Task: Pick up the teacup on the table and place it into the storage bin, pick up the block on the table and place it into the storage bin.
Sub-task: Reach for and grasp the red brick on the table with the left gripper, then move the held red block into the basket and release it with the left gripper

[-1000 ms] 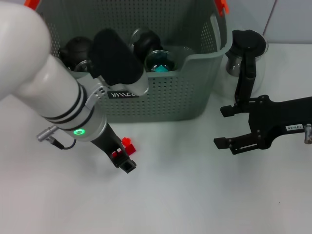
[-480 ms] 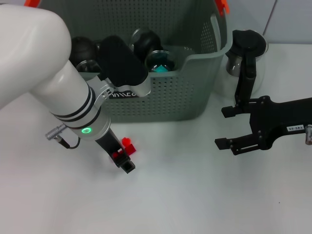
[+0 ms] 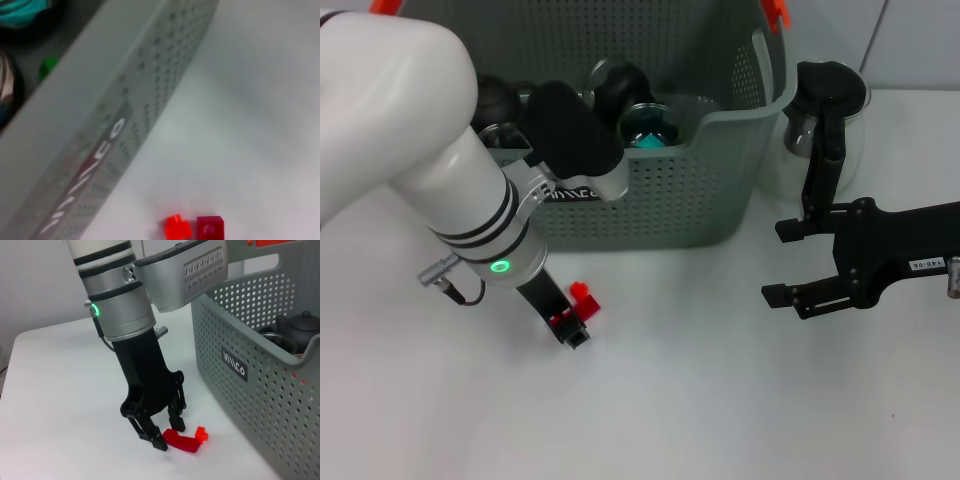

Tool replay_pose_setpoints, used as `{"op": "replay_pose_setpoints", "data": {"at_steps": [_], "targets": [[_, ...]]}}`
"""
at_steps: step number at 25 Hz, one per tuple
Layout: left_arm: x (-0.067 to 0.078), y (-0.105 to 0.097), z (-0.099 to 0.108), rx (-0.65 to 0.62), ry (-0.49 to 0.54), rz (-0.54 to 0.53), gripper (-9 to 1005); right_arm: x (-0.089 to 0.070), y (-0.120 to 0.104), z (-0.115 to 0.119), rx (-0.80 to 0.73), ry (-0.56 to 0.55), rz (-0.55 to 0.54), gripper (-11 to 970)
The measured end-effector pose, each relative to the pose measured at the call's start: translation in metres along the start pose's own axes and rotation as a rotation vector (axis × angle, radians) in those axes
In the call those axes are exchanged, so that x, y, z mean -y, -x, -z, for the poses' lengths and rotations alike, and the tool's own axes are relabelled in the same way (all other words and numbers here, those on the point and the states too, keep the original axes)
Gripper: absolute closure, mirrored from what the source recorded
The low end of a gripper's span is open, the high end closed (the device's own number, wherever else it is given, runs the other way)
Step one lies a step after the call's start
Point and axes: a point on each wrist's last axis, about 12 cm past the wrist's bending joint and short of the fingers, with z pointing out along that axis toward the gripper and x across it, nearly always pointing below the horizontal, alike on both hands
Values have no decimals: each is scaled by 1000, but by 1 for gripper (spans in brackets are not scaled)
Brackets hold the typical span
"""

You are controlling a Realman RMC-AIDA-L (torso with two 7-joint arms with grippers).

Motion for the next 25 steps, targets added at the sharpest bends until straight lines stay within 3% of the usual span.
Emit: {"op": "replay_pose_setpoints", "data": {"at_steps": [5,16,19,22,25], "targets": [[-3,-1,-3,-5,-7,1,466,0,0,0,1,1,-3,44],[-12,-4,-6,-4,-34,27,640,0,2,0,1,1,0,45],[-12,-4,-7,-5,-40,23,792,0,2,0,1,1,-1,45],[-11,-4,-6,-11,-51,20,803,0,2,0,2,2,-1,45],[-5,-5,7,5,-76,-2,811,0,2,1,4,3,-4,45]]}}
